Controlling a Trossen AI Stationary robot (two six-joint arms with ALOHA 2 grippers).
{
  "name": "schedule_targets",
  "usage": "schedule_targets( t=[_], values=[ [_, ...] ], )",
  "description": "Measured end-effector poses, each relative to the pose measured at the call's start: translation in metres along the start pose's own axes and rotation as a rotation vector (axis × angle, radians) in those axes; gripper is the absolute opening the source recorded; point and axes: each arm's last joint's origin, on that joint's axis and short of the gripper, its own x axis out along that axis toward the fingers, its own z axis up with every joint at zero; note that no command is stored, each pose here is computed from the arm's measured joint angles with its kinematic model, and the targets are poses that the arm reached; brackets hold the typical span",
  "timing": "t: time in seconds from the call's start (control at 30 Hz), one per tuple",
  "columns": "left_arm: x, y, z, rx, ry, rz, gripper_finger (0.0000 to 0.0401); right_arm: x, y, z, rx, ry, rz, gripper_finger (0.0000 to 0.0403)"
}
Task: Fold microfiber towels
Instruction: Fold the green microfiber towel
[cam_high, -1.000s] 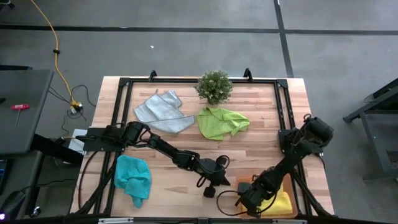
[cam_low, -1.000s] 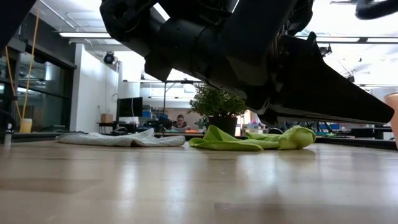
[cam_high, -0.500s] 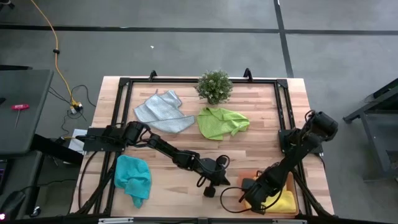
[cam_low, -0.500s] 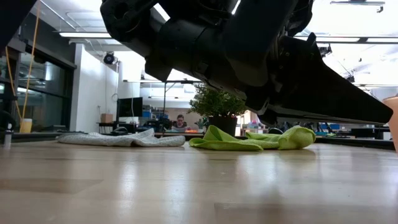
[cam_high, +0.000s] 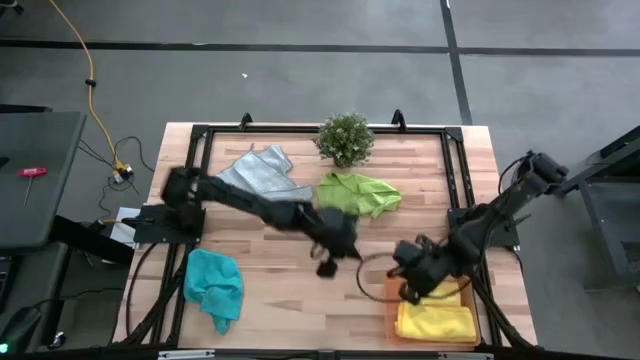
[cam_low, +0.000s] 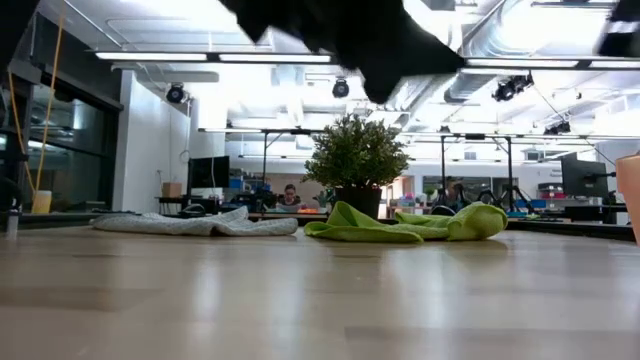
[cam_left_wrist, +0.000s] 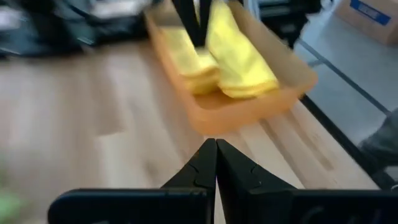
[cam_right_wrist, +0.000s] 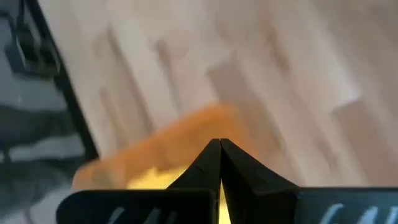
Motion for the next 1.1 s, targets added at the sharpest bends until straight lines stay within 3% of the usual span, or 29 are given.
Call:
schedule_targets(
  t=[0.2,0.47,0.7,0.93,1.1],
  values=[
    [-0.091,0.022,0.023,-0.038,-0.132,0.125,0.0,0.018,-0.027,0.036,0.03,-0.254,0.147,0.0],
    [-0.185,-0.005,-0.01,-0.196,-0.336,0.298,0.0,0.039,-0.069,0.084,0.064,-0.642,0.384,0.0],
    [-0.228,-0.04,-0.05,-0.283,-0.533,0.4,0.0,0.015,-0.088,0.124,-0.031,-0.834,0.343,0.0],
    [-0.26,-0.055,-0.055,-0.265,-0.68,0.396,0.0,-0.004,-0.095,0.147,-0.128,-0.855,0.282,0.0],
    [-0.267,-0.056,-0.055,-0.217,-0.698,0.447,0.0,-0.009,-0.094,0.15,-0.201,-0.837,0.25,0.0]
  ],
)
